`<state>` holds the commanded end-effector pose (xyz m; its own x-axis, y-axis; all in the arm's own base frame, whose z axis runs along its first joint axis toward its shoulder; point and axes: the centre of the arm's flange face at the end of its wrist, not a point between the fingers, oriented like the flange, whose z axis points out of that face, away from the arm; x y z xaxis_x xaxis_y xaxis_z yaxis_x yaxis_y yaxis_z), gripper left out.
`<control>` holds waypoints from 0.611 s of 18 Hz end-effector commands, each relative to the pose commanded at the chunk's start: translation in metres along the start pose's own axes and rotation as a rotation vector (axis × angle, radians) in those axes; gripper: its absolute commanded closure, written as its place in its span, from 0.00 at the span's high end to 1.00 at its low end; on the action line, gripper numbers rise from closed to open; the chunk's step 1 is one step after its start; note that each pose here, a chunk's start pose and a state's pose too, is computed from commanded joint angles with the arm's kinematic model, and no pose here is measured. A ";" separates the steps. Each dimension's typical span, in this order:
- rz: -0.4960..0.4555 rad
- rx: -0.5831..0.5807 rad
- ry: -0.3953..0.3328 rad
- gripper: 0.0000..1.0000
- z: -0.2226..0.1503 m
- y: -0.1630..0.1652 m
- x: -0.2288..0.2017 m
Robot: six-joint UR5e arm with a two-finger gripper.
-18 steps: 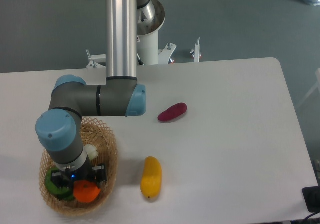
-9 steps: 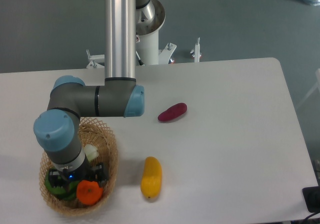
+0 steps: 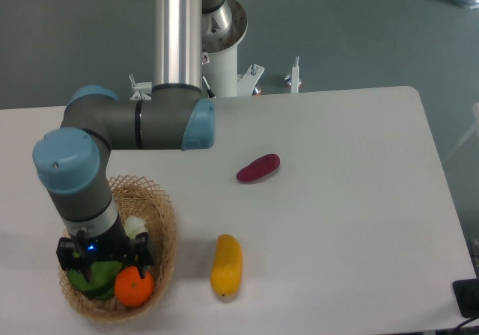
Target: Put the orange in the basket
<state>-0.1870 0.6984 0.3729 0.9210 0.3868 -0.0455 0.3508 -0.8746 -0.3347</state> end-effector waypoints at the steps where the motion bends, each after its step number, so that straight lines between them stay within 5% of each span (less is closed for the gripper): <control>1: -0.002 -0.004 -0.005 1.00 -0.008 0.000 -0.012; 11: 0.211 -0.126 -0.039 1.00 -0.077 0.025 -0.178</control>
<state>-0.3295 0.5856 0.4449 0.9698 0.2006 -0.1388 0.1720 -0.9658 -0.1938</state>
